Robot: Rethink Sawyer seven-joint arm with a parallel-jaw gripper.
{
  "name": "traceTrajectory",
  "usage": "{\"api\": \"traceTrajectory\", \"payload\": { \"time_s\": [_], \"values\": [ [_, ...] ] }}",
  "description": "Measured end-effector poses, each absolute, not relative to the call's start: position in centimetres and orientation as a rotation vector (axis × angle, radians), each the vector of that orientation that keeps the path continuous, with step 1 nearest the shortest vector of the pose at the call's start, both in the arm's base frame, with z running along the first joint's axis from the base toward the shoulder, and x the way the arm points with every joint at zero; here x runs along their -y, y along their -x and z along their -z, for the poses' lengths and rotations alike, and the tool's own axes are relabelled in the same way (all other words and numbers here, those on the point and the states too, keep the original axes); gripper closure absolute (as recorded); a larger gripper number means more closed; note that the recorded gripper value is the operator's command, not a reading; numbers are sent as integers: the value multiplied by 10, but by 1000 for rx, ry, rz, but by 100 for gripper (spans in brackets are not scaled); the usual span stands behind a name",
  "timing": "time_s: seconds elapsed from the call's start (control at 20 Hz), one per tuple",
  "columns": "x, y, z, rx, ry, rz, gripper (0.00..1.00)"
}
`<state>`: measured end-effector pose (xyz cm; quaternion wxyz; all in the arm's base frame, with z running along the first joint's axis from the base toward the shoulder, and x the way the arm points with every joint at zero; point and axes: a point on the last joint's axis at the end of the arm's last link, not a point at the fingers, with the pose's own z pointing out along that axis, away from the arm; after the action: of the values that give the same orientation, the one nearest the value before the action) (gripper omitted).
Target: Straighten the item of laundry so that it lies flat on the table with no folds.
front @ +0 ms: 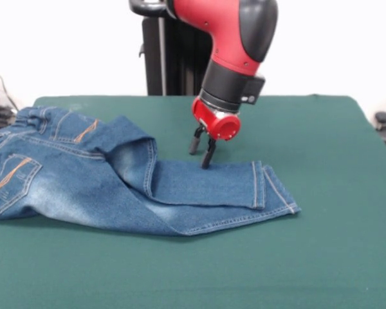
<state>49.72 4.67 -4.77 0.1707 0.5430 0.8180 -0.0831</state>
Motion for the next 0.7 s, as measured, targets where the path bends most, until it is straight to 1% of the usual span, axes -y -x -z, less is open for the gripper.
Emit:
{"api": "traceTrajectory", "payload": {
  "time_s": [0.4, 0.45, 0.7],
  "values": [
    [-47, -498, 47, -2322, -1539, 234, 0],
    [-48, -500, 47, -2321, -1534, 231, 100],
    [-52, -504, 46, -2322, -1519, 223, 100]
  ]
}}
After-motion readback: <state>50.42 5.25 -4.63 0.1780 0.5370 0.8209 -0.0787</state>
